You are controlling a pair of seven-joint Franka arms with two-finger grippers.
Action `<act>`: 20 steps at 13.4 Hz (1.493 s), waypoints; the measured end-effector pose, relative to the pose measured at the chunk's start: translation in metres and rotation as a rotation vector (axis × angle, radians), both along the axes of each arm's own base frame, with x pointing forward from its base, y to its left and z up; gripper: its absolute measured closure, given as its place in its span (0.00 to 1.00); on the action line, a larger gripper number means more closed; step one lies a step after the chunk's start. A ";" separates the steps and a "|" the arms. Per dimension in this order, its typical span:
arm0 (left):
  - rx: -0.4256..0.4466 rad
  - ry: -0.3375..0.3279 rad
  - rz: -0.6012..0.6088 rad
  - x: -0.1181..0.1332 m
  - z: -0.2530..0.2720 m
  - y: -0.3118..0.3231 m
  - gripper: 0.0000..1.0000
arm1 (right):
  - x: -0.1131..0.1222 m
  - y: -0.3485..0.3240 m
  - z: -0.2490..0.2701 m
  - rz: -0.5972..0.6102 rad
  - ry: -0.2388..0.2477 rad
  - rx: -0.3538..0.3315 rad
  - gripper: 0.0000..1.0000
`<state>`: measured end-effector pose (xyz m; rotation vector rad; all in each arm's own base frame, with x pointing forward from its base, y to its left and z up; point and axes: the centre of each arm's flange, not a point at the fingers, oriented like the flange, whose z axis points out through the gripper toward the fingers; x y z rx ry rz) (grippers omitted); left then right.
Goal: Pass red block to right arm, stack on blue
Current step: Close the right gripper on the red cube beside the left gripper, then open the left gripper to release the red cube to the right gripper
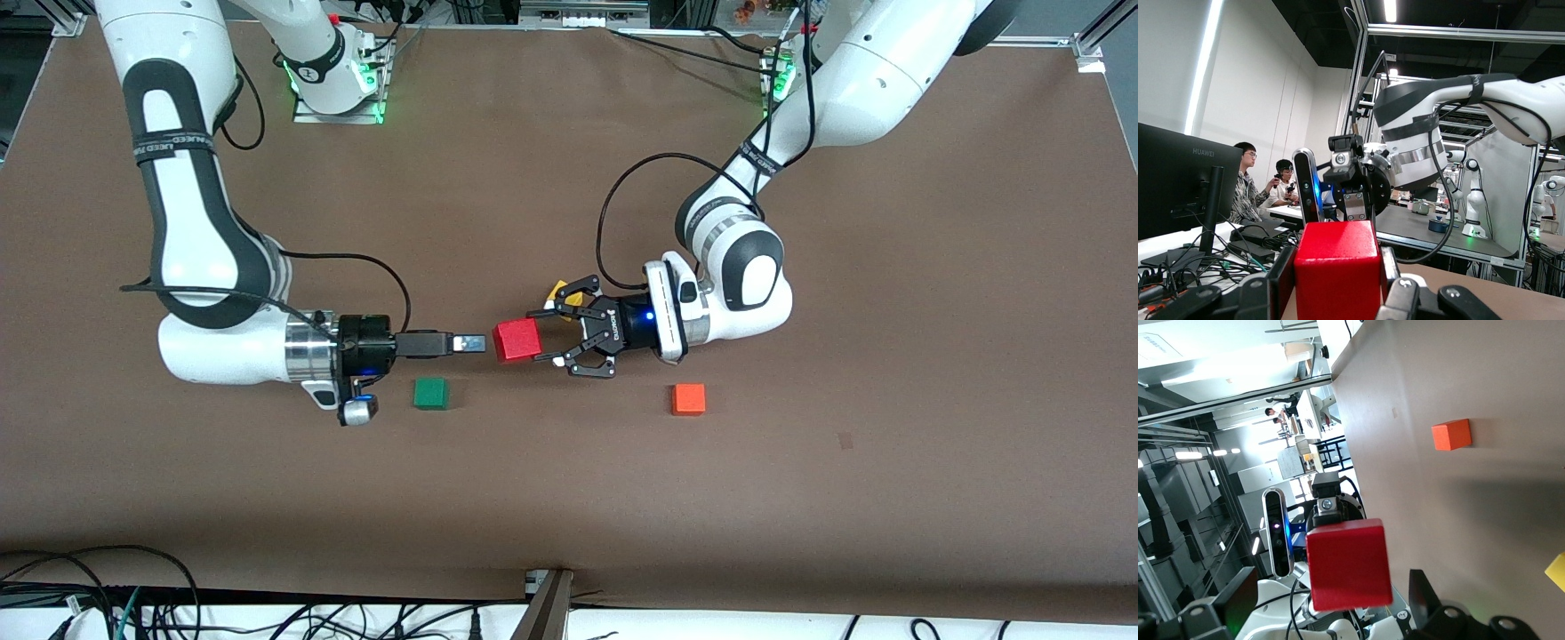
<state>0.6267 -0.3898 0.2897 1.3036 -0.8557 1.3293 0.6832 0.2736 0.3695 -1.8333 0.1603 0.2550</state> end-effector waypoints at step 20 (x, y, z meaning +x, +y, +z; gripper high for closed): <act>-0.005 -0.001 0.014 0.009 -0.001 0.002 0.06 | 0.000 0.021 -0.008 -0.035 -0.049 -0.049 0.43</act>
